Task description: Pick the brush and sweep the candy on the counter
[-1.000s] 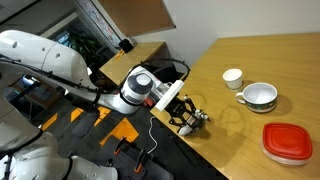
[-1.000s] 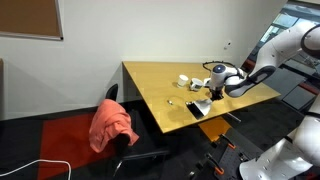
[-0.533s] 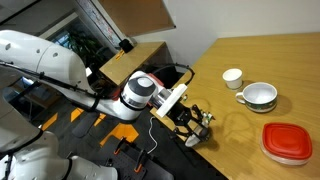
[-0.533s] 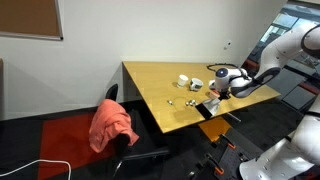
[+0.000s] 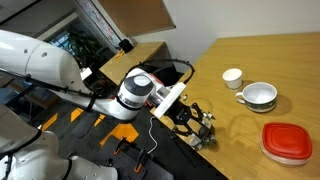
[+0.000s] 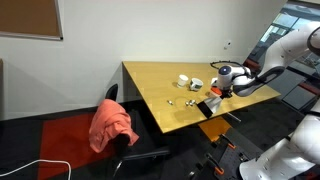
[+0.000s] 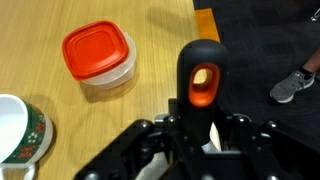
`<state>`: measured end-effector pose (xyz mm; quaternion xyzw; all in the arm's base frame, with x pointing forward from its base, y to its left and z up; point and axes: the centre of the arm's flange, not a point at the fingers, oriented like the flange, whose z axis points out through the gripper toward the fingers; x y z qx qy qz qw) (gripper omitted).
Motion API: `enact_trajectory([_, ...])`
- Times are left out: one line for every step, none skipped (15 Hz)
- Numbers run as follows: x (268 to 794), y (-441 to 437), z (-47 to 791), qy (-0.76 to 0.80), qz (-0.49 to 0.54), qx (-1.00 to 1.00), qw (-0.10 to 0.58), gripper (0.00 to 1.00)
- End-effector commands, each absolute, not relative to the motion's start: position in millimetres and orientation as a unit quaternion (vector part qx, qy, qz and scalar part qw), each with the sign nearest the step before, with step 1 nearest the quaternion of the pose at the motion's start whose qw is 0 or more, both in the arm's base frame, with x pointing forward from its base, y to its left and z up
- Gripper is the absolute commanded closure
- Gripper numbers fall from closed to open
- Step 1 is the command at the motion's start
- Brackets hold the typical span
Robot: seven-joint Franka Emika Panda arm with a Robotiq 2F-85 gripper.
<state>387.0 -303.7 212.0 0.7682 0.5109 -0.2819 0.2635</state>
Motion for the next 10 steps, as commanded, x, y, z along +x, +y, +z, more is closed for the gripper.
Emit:
enact_trajectory([393, -279, 246, 0.503, -0.206, 0.802, 0.248, 0.87])
enact_trajectory([398, -271, 253, 0.500, -0.189, 0.808, 0.246, 0.87])
enact_trajectory([402, -265, 258, 0.498, -0.173, 0.814, 0.243, 0.87])
enact_trajectory([408, -259, 264, 0.492, -0.155, 0.822, 0.240, 0.87])
enact_trajectory([415, -254, 269, 0.487, -0.133, 0.832, 0.231, 0.87])
enact_trajectory([424, -247, 273, 0.476, -0.112, 0.843, 0.224, 0.87])
enact_trajectory([432, -242, 277, 0.468, -0.091, 0.853, 0.213, 0.87])
enact_trajectory([442, -237, 280, 0.456, -0.070, 0.864, 0.203, 0.87])
enact_trajectory([452, -232, 282, 0.444, -0.051, 0.874, 0.192, 0.87])
enact_trajectory([460, -228, 284, 0.435, -0.034, 0.881, 0.180, 0.87])
